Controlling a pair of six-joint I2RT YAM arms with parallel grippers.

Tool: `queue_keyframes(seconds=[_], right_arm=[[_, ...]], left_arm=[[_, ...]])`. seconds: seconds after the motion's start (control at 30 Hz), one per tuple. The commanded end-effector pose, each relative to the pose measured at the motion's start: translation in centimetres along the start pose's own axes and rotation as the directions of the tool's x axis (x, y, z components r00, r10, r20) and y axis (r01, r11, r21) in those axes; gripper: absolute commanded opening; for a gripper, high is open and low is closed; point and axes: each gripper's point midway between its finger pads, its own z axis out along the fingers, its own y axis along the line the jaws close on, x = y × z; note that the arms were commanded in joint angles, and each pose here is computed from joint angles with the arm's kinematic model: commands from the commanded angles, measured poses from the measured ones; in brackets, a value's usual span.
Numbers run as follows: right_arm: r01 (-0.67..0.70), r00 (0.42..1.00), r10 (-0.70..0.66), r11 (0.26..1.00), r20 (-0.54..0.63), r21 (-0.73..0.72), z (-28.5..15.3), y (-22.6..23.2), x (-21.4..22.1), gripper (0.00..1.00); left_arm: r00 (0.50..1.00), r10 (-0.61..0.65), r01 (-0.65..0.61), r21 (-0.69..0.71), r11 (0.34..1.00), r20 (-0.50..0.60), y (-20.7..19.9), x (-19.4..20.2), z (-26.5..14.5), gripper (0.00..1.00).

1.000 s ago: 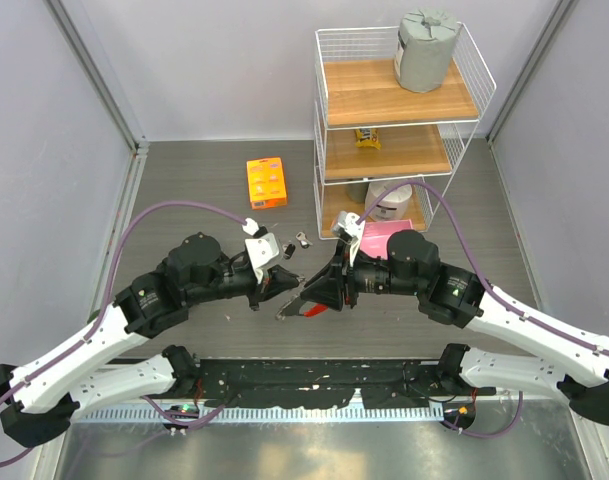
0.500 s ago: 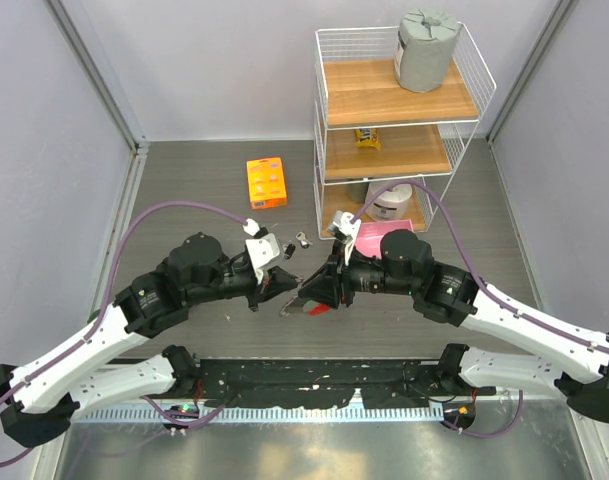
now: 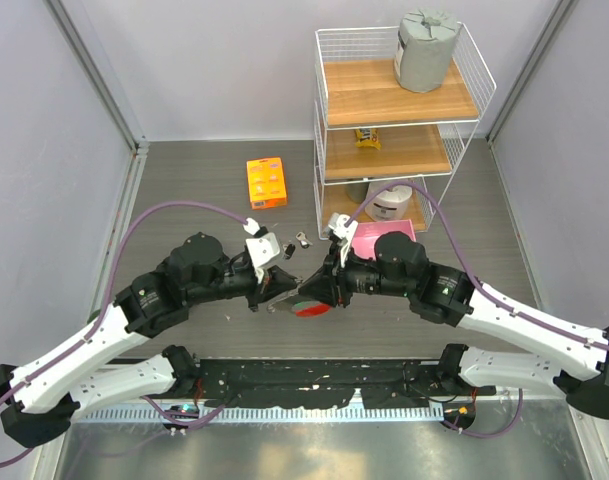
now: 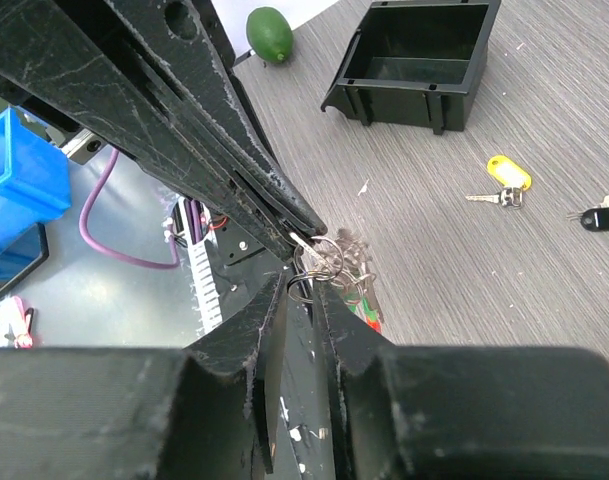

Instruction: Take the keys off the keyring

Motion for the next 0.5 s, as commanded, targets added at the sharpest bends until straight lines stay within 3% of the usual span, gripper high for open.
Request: queue_keyframes(seconds=[0.0, 0.23, 0.47], right_arm=[[0.051, 0.997, -0.053, 0.998, 0.047, 0.032, 0.32, -0.18, -1.59, 0.22], [0.057, 0.997, -0.06, 0.996, 0.044, 0.062, 0.85, -0.09, -1.69, 0.19], [0.102, 0.993, -0.106, 0.992, 0.055, 0.079, 0.44, -0.04, -1.89, 0.05]], left_arm=[[0.991, 0.013, -0.022, 0.063, 0.998, 0.135, -1.41, -4.27, -0.57, 0.0], [0.991, 0.005, -0.015, 0.069, 0.998, 0.135, -1.44, -4.41, -0.3, 0.0], [0.992, 0.004, -0.01, 0.049, 0.999, 0.124, -1.13, -4.14, -0.42, 0.0]])
